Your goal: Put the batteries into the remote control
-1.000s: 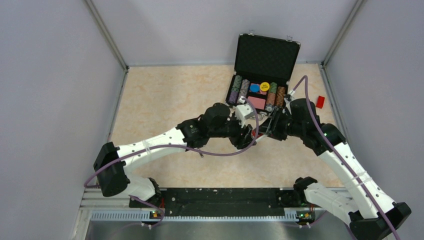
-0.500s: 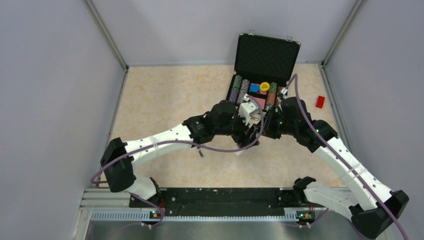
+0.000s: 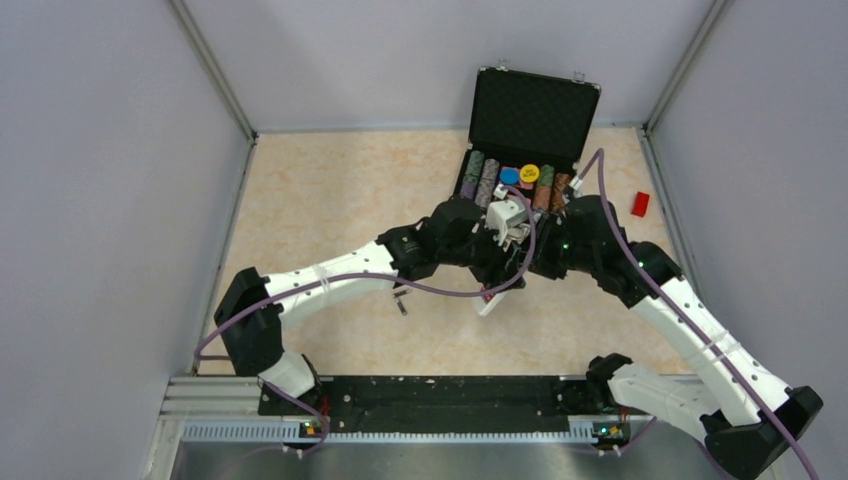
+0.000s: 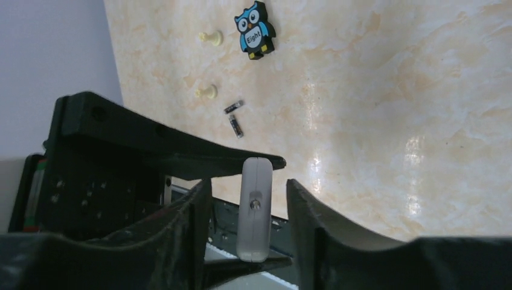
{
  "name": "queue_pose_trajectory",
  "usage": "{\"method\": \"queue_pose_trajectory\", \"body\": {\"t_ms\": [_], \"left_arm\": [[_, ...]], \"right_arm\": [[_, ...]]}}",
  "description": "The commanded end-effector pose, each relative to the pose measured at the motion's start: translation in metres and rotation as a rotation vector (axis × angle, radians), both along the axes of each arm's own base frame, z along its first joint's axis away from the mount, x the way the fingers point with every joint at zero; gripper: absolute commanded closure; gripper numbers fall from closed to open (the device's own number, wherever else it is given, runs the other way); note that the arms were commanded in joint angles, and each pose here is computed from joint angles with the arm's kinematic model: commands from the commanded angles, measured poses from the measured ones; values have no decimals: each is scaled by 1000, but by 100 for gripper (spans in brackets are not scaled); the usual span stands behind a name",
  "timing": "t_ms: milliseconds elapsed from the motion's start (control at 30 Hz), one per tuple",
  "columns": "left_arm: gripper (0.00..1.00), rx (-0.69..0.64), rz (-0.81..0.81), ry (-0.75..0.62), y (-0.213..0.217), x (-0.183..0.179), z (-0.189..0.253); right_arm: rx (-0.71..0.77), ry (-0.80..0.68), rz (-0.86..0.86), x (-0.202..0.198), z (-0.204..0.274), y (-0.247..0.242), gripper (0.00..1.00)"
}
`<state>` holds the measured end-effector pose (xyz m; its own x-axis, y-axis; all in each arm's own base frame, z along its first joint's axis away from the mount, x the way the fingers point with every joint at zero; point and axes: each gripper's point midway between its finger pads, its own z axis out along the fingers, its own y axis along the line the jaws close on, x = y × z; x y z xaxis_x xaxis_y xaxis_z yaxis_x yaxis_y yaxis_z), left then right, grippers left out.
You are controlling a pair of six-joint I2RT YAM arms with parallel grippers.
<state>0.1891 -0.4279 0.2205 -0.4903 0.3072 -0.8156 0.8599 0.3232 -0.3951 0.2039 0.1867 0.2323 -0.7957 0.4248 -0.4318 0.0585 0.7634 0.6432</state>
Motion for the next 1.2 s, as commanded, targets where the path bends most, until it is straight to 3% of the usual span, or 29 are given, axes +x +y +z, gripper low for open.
{"method": "queue_pose_trajectory", "body": {"t_ms": [0, 233, 400, 500, 767, 1167], "left_arm": [[100, -214, 31, -14, 10, 10, 59], [100, -528, 157, -13, 71, 38, 135], [100, -793, 236, -83, 113, 39, 205], [100, -875, 228, -69, 122, 30, 237], [100, -944, 240, 133, 124, 28, 261], [100, -955, 242, 176, 121, 32, 260]], "right_arm": [[128, -137, -49, 2, 57, 1, 45], [324, -227, -101, -1, 97, 3, 28], [592, -306, 48, -2, 121, 41, 23], [651, -394, 153, -2, 136, 58, 20], [606, -754, 450, -27, 194, 92, 10], [628, -809, 556, -45, 196, 100, 6]]}}
